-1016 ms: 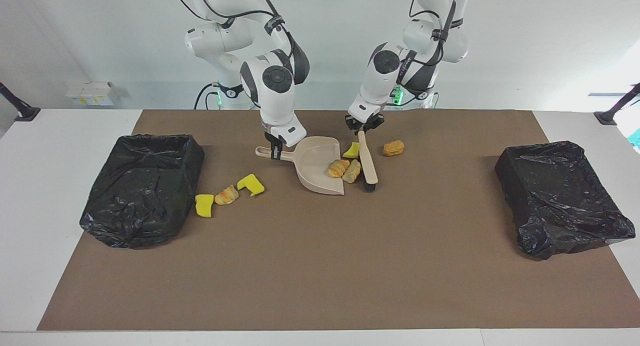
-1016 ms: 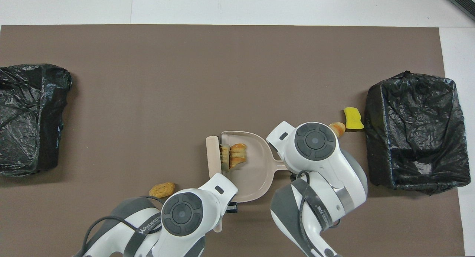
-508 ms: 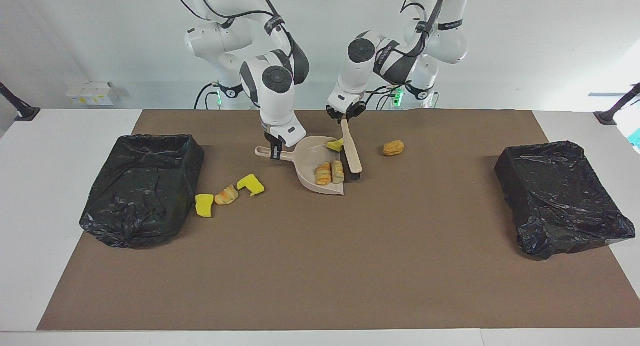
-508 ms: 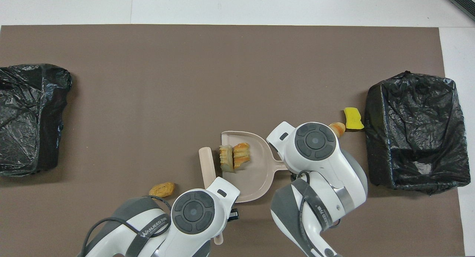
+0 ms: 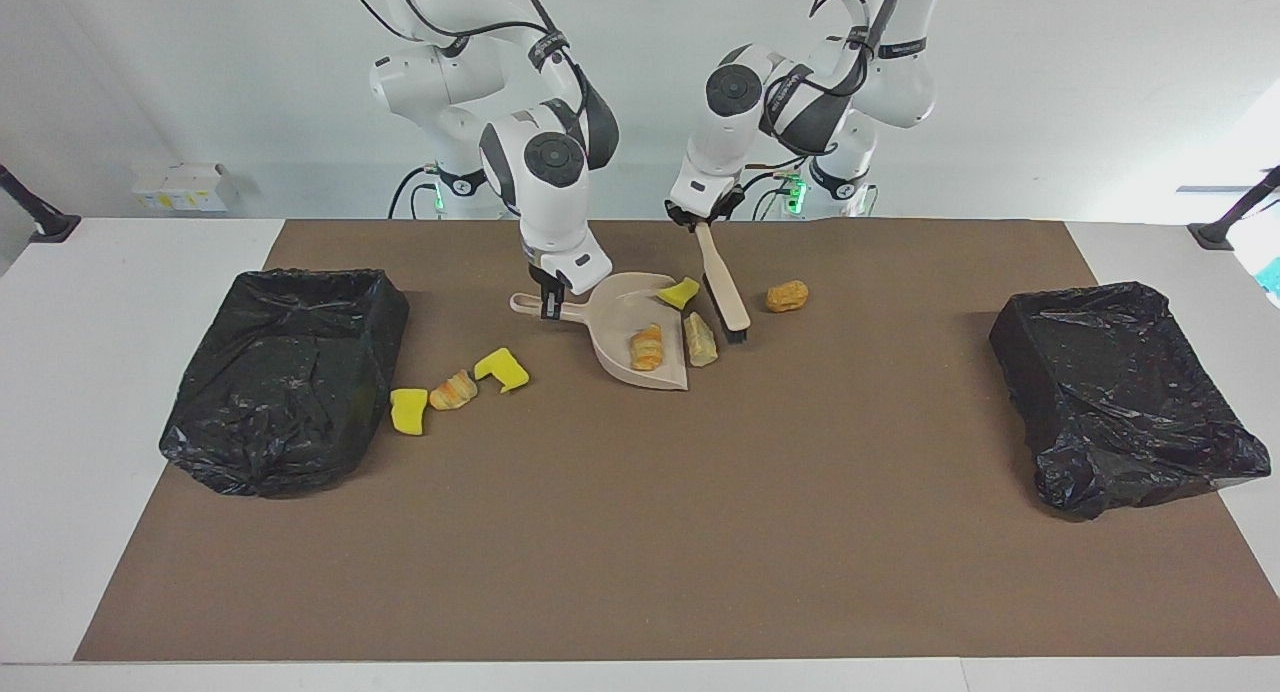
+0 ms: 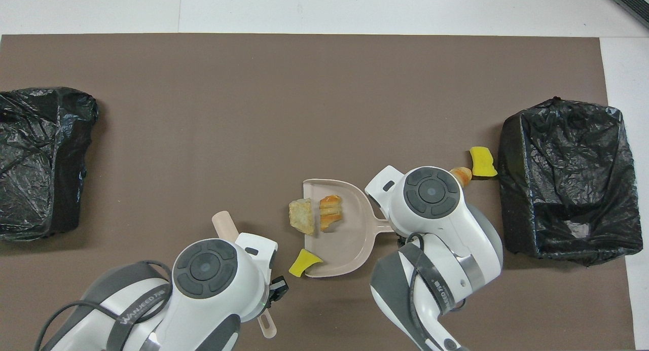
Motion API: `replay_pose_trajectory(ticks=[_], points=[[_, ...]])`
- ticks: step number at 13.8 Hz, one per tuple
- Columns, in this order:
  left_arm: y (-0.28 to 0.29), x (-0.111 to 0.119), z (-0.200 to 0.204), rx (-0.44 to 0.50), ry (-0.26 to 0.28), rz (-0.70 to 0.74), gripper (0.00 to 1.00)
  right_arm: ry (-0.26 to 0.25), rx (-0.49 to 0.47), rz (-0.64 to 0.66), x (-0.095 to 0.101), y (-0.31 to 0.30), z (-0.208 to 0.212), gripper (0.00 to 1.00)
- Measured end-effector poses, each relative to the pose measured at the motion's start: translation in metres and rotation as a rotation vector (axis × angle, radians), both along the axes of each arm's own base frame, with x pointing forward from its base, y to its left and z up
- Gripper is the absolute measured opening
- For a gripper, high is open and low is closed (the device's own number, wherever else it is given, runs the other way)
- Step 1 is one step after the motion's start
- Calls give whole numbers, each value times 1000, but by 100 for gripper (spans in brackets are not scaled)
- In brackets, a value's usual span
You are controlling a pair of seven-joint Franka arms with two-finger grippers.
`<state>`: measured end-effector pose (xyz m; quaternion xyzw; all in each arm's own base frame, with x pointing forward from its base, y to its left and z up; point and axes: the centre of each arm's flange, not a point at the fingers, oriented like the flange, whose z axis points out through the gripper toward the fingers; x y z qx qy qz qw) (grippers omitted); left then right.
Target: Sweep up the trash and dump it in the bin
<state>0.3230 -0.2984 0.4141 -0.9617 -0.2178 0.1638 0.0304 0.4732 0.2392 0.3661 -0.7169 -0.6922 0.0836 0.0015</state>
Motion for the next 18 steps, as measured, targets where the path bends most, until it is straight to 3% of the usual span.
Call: replay_pose_trajectory(ticks=[7,11,13,18], points=[[61,-10,-17,84,93,114,26,-3,1,13,-3,5,2,33],[71,-19,-30,100,102,138,26,-5,1,37,-11,16,3,33],[69,-20,-39,90,74,138,26,-4,0,37,-11,15,3,33],[23,-25,-74,25,-61,65,26,-5,0,30,-12,15,3,33]])
